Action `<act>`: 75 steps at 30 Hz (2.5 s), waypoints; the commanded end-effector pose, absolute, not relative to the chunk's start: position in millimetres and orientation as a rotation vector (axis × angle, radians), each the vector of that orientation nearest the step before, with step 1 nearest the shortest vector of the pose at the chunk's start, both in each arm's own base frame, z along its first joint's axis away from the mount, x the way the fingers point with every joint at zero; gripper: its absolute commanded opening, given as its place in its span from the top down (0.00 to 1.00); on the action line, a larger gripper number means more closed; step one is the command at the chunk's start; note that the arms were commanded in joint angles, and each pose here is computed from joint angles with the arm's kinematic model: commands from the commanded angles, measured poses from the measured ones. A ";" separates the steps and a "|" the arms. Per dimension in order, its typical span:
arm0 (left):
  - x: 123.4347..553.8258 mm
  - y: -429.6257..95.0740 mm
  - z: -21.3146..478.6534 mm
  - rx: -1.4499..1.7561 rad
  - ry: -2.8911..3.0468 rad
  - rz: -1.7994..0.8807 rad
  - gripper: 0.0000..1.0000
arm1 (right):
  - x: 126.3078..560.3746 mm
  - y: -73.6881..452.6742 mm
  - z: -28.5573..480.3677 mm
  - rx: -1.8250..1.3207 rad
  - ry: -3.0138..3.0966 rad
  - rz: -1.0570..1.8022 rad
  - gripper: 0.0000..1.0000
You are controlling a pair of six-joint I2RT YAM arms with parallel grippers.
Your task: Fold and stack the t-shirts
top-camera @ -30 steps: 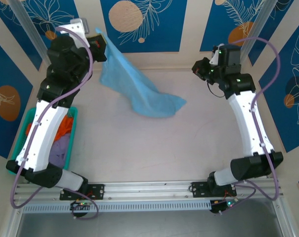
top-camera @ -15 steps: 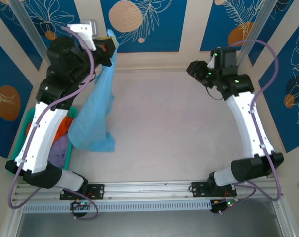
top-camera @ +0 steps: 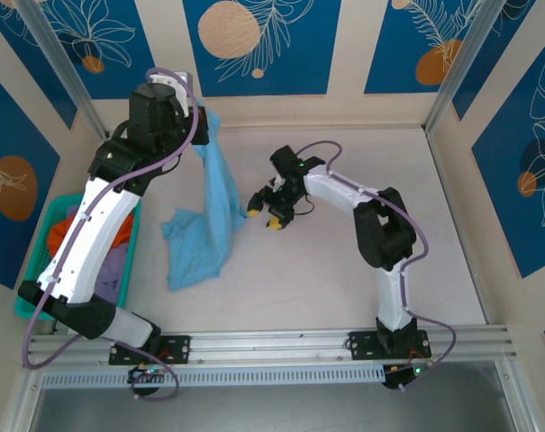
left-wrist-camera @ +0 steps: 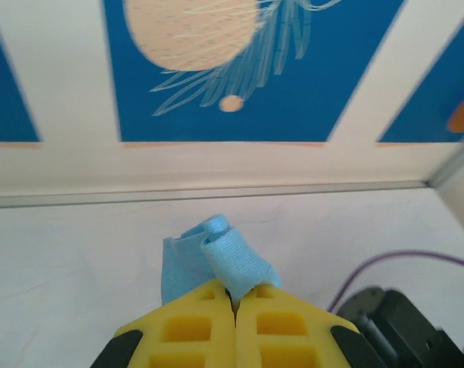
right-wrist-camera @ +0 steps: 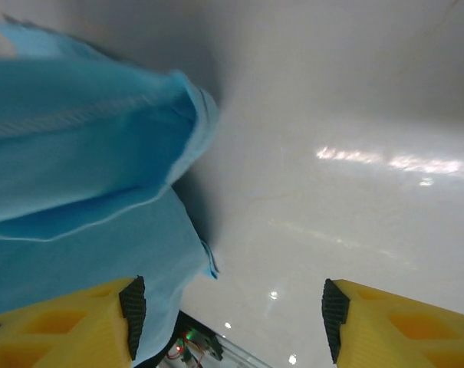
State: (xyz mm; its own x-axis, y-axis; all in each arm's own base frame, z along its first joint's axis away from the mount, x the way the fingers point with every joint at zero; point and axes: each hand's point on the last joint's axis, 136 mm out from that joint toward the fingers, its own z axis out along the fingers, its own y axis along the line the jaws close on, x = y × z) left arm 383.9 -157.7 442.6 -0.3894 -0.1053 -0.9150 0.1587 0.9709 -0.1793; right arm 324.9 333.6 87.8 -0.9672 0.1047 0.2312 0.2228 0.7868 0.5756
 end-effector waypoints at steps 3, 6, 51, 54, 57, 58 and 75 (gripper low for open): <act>392.5 -91.2 466.1 -0.198 1.862 0.035 1.00 | 312.8 346.0 97.3 -0.248 -2.695 -0.990 0.39; 393.1 -74.1 479.5 -0.269 1.823 0.103 1.00 | 306.2 362.9 93.5 -0.198 -2.617 -1.033 0.45; 351.2 -36.5 479.2 -0.288 1.790 0.267 1.00 | 276.3 413.6 1.2 -0.163 -2.719 -0.528 0.82; 349.7 -35.2 478.0 -0.291 1.790 0.272 1.00 | 276.6 410.1 2.8 -0.161 -2.738 -0.516 0.91; 349.1 -34.7 478.2 -0.296 1.789 0.270 1.00 | 284.6 407.7 14.4 -0.153 -2.786 -0.563 0.97; 349.0 -34.4 478.9 -0.297 1.787 0.271 1.00 | 289.0 407.4 21.2 -0.148 -2.800 -0.596 1.00; 403.3 -158.6 455.2 0.011 1.913 -0.341 1.00 | 369.1 258.0 199.9 -0.381 -3.199 -1.016 1.00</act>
State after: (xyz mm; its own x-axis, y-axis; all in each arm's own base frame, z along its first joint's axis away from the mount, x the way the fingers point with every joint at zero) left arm 390.5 -104.8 439.2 -0.3596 -0.0947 -0.9283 -0.0723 0.9947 -0.0735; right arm 358.5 295.4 177.2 -0.9713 0.2294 -0.0630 0.1468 0.7865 0.5998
